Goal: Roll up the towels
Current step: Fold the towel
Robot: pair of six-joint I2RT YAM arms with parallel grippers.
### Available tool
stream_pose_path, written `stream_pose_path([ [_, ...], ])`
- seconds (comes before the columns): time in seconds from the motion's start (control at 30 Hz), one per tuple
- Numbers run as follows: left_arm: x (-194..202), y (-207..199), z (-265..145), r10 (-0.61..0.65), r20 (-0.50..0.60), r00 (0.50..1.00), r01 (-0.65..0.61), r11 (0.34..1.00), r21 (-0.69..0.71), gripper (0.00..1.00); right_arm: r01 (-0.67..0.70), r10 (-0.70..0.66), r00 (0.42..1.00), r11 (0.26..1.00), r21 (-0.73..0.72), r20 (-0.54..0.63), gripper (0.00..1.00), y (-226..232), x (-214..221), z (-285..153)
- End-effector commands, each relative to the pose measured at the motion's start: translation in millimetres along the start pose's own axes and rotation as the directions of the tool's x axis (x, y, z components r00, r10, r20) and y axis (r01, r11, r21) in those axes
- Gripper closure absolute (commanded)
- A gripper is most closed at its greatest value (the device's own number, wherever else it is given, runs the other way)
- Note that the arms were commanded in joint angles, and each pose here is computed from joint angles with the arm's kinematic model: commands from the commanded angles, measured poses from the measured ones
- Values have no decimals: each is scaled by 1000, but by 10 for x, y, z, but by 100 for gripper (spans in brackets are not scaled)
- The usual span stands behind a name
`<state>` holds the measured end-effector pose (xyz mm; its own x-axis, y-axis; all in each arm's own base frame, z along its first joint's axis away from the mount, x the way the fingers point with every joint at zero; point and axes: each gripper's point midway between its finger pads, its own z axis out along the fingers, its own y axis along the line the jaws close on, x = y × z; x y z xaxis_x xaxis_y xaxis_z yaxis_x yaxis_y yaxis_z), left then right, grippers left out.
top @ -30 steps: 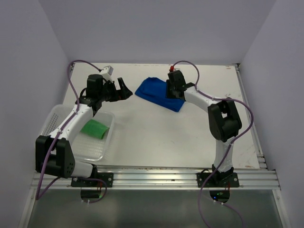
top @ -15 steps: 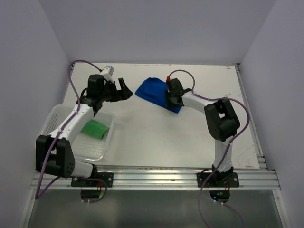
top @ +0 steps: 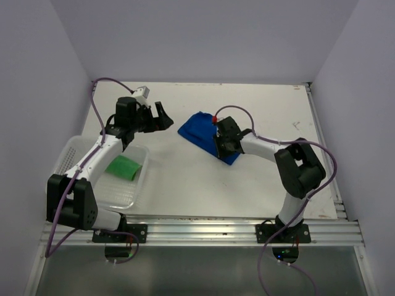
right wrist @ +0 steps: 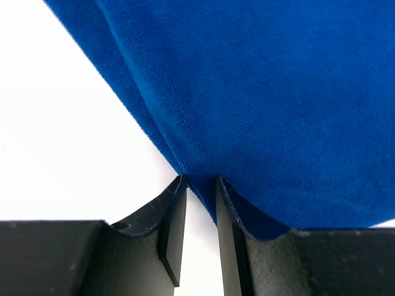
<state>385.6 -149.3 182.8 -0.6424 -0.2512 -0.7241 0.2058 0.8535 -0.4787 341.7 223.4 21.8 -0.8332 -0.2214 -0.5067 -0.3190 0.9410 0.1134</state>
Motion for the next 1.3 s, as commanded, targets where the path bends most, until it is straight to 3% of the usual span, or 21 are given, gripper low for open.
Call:
stream_pose_path([
  [0.0, -78, -45, -7, 49, 31, 998, -49, 999, 2, 0, 91, -107, 974, 992, -90, -198, 71, 143, 688, -304],
  [0.1, -86, -57, -15, 54, 36, 998, -54, 999, 0, 0, 199, -218, 951, 974, -106, -218, 70, 225, 858, -544],
  [0.23, -73, -62, -8, 57, 33, 998, -57, 998, -2, 0, 247, -268, 919, 963, -110, -289, 69, 192, 1083, -693],
  [0.3, -65, -67, -4, 60, 32, 998, -60, 998, -5, 0, 239, -248, 930, 969, -67, -272, 58, 122, 1072, -742],
  [0.37, -42, -70, 11, 64, 25, 998, -64, 998, -7, 0, 191, -194, 969, 981, -38, -150, 49, 151, 834, -857],
  [0.47, -8, -87, 39, 70, 14, 997, -70, 998, -6, 0, 47, -51, 997, 997, 61, 62, 45, 76, 393, -1105],
  [0.53, 24, -103, 56, 75, 3, 997, -75, 997, -6, 0, -67, 61, 980, 997, 28, 189, 44, 70, 139, -1301],
  [0.67, 33, -121, 64, 84, 1, 996, -84, 996, -8, 1, -255, 234, 932, 966, 41, 276, 47, -180, 15, -1404],
  [0.7, 34, -125, 59, 84, 0, 996, -84, 996, -6, 0, -302, 273, 922, 951, 69, 276, 53, -321, 27, -1395],
  [0.8, 40, -151, 63, 85, -2, 996, -85, 996, 4, 0, -413, 361, 894, 894, 175, 265, 61, -574, 156, -1310],
  [1.03, 51, -184, 57, 83, -8, 997, -83, 996, 16, 0, -519, 478, 854, 815, 258, 205, 55, -630, 378, -946],
  [1.27, 52, -204, 51, 84, -9, 996, -84, 996, 24, 0, -500, 474, 866, 822, 274, 158, 53, -562, 292, -574],
])
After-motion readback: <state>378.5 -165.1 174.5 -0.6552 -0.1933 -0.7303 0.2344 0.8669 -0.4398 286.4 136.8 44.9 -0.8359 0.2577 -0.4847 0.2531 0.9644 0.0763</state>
